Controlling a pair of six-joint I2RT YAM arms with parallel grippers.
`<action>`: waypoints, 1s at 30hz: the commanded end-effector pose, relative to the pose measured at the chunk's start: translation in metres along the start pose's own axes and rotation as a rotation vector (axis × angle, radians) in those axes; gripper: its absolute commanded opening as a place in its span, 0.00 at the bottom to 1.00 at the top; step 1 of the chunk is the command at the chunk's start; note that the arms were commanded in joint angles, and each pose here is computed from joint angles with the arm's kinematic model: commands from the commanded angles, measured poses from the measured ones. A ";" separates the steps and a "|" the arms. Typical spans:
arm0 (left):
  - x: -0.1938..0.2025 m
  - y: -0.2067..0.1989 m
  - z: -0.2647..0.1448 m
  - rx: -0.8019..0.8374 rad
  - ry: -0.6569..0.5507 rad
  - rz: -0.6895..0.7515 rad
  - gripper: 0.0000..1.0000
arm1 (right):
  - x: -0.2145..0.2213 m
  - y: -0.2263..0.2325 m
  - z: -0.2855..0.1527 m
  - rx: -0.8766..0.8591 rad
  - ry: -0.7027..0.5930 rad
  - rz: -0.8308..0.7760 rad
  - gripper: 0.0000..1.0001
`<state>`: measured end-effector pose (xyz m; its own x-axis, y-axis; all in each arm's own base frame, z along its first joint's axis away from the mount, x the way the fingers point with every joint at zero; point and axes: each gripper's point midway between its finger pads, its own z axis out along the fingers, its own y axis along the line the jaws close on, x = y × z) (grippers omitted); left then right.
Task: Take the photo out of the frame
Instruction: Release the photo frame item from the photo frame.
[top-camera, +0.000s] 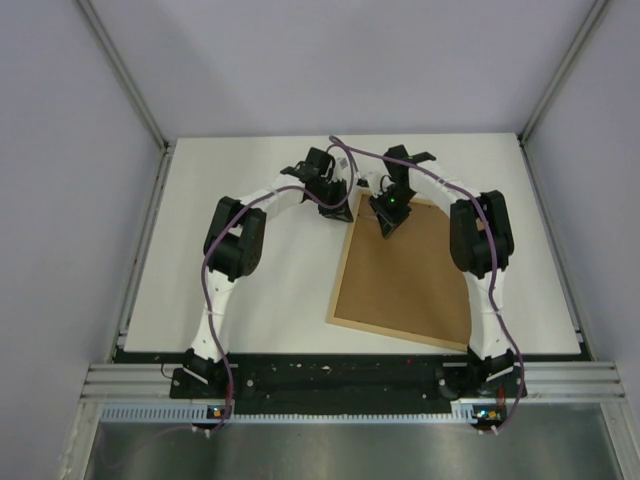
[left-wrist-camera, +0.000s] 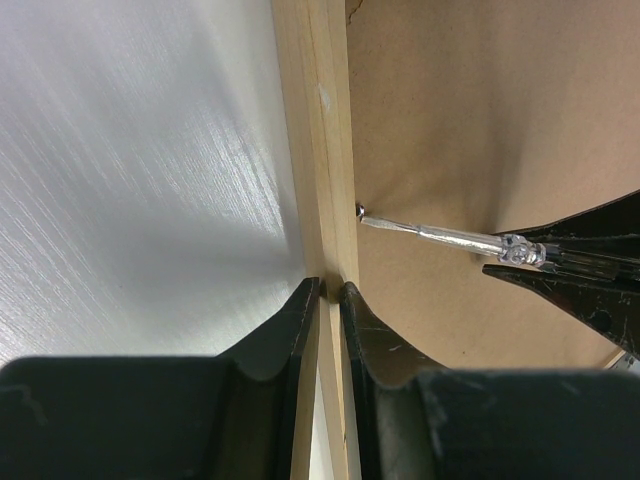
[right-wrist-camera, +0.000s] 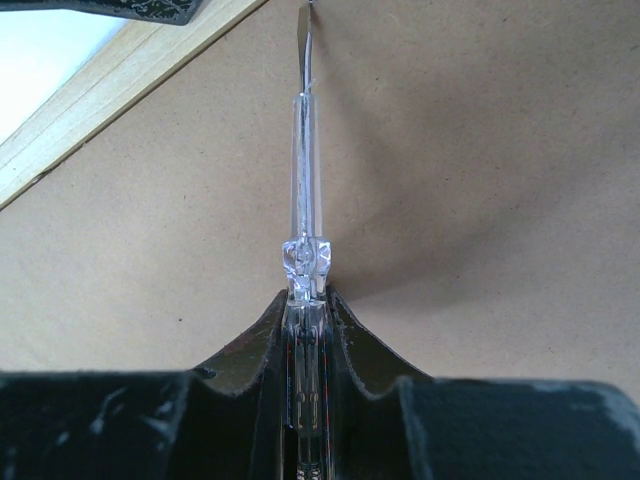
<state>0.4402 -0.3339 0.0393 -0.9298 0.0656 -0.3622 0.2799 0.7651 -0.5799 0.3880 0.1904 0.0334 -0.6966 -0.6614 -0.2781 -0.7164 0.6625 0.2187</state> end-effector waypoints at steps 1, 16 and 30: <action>0.002 -0.017 0.005 0.038 0.011 0.039 0.19 | 0.001 0.012 -0.009 -0.036 -0.009 -0.031 0.00; 0.003 -0.020 0.005 0.041 0.011 0.049 0.19 | 0.000 -0.005 -0.007 0.051 0.005 0.001 0.00; 0.003 -0.019 0.006 0.036 0.011 0.050 0.19 | -0.004 -0.011 -0.008 0.092 -0.018 0.021 0.00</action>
<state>0.4406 -0.3353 0.0392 -0.9294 0.0672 -0.3629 0.2822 0.7631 -0.5814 0.3869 0.1893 0.0320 -0.7225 -0.6393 -0.2631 -0.6901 0.6898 0.2187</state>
